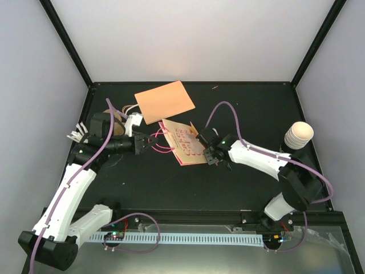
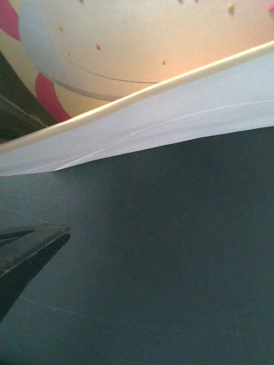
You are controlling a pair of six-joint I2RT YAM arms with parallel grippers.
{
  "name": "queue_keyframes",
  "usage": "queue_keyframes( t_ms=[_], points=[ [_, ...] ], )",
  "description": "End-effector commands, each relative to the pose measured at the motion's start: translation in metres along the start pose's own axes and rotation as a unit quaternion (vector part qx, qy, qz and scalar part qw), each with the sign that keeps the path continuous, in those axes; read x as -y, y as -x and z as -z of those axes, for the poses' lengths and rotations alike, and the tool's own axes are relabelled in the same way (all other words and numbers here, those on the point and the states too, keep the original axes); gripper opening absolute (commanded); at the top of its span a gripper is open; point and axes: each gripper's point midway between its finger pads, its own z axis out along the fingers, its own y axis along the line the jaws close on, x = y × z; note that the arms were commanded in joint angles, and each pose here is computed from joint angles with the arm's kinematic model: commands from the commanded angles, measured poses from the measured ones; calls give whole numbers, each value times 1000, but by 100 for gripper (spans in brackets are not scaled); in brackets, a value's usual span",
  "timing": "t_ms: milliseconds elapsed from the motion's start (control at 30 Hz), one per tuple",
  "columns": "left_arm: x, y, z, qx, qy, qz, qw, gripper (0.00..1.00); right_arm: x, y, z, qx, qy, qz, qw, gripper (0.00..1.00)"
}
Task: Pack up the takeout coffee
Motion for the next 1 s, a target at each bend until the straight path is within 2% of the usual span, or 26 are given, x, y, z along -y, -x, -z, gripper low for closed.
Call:
queue_keyframes(
  t_ms=[0,367,967],
  points=[
    [16,16,12,30,-8,-30,999,1,7,4,-1,8,25,-21,999,39],
    [16,15,12,28,-9,-27,999,2,2,22,5,27,55,-26,998,39],
    [19,12,9,20,-27,-24,999,1,-23,53,1,33,92,24,995,37]
  ],
)
